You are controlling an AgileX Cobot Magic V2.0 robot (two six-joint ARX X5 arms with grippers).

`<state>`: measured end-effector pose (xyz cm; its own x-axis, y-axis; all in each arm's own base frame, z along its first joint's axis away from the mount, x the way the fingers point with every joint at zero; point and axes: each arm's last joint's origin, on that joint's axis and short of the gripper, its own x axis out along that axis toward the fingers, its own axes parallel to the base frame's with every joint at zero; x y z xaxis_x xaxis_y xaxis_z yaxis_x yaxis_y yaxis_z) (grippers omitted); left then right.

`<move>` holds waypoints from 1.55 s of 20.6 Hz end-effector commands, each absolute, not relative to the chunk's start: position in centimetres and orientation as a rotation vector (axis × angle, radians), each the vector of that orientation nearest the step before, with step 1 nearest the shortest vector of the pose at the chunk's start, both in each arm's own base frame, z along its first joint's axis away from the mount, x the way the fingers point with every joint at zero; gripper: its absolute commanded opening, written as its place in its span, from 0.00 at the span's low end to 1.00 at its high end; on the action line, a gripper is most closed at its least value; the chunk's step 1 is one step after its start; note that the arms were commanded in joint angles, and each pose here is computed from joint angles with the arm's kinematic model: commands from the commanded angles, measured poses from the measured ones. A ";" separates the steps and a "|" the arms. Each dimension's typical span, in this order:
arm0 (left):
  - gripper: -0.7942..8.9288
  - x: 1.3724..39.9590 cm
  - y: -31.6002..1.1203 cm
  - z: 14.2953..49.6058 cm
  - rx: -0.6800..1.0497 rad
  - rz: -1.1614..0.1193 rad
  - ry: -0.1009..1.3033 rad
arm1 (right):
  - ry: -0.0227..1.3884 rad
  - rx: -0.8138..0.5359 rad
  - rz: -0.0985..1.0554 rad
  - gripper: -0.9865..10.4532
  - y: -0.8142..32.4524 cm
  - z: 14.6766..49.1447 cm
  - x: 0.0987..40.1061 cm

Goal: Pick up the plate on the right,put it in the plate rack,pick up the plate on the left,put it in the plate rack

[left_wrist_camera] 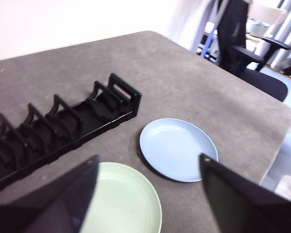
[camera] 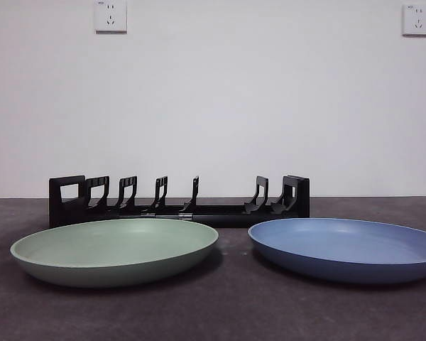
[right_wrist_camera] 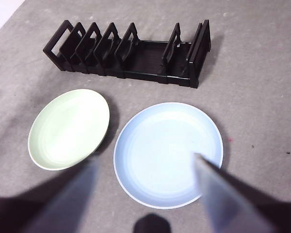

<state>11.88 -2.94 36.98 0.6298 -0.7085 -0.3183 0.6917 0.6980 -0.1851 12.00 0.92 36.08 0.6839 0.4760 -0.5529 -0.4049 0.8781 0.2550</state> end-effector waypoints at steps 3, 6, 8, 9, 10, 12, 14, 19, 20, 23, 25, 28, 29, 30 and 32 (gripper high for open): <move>0.72 12.4 -3.8 37.8 0.049 -0.887 0.368 | 0.664 0.138 0.493 0.53 0.9 36.2 12.6; 0.72 12.8 -4.7 37.9 0.089 -0.947 0.366 | 0.702 0.164 0.485 0.53 0.9 36.1 13.8; 0.72 13.3 -5.4 38.0 0.125 -0.978 0.370 | 0.758 0.176 0.471 0.53 0.8 35.4 15.3; 0.72 13.6 -5.8 37.9 0.154 -0.987 0.372 | 0.796 0.182 0.458 0.53 0.7 34.8 16.3; 0.72 13.8 -6.2 37.8 0.188 -0.997 0.372 | 0.840 0.187 0.441 0.53 0.6 34.2 17.3; 0.72 14.1 -7.1 37.4 0.250 -1.013 0.378 | 0.927 0.201 0.419 0.53 0.4 32.7 19.3; 0.72 14.4 -8.2 37.0 0.320 -1.035 0.386 | 1.024 0.208 0.384 0.53 0.3 30.8 21.6; 0.72 14.6 -10.9 36.2 0.490 -1.069 0.382 | 1.226 0.202 0.346 0.52 0.6 25.8 26.1; 0.72 14.6 -11.4 36.0 0.516 -1.066 0.382 | 1.254 0.191 0.345 0.52 0.9 24.9 26.8; 0.72 14.5 -12.3 35.7 0.574 -1.063 0.384 | 1.321 0.145 0.322 0.52 1.7 22.7 28.2; 0.72 14.4 -12.5 35.6 0.584 -1.064 0.387 | 1.342 0.128 0.316 0.52 2.0 21.8 28.7; 0.72 14.3 -12.7 35.6 0.593 -1.063 0.387 | 1.360 0.116 0.312 0.52 2.2 20.7 29.5; 0.72 14.3 -12.7 35.6 0.593 -1.065 0.386 | 1.366 0.111 0.312 0.52 2.4 20.3 29.7; 0.72 14.3 -12.8 35.6 0.593 -1.065 0.385 | 1.371 0.107 0.308 0.52 2.4 20.0 29.8; 0.72 14.3 -12.8 35.6 0.593 -1.067 0.385 | 1.380 0.106 0.304 0.52 2.4 19.3 30.2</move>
<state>14.28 -12.70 35.59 0.4381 -0.6968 -0.5679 0.8984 0.3600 0.2514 30.05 2.35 19.70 0.1666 0.2786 -0.9459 -0.1557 0.9546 0.2538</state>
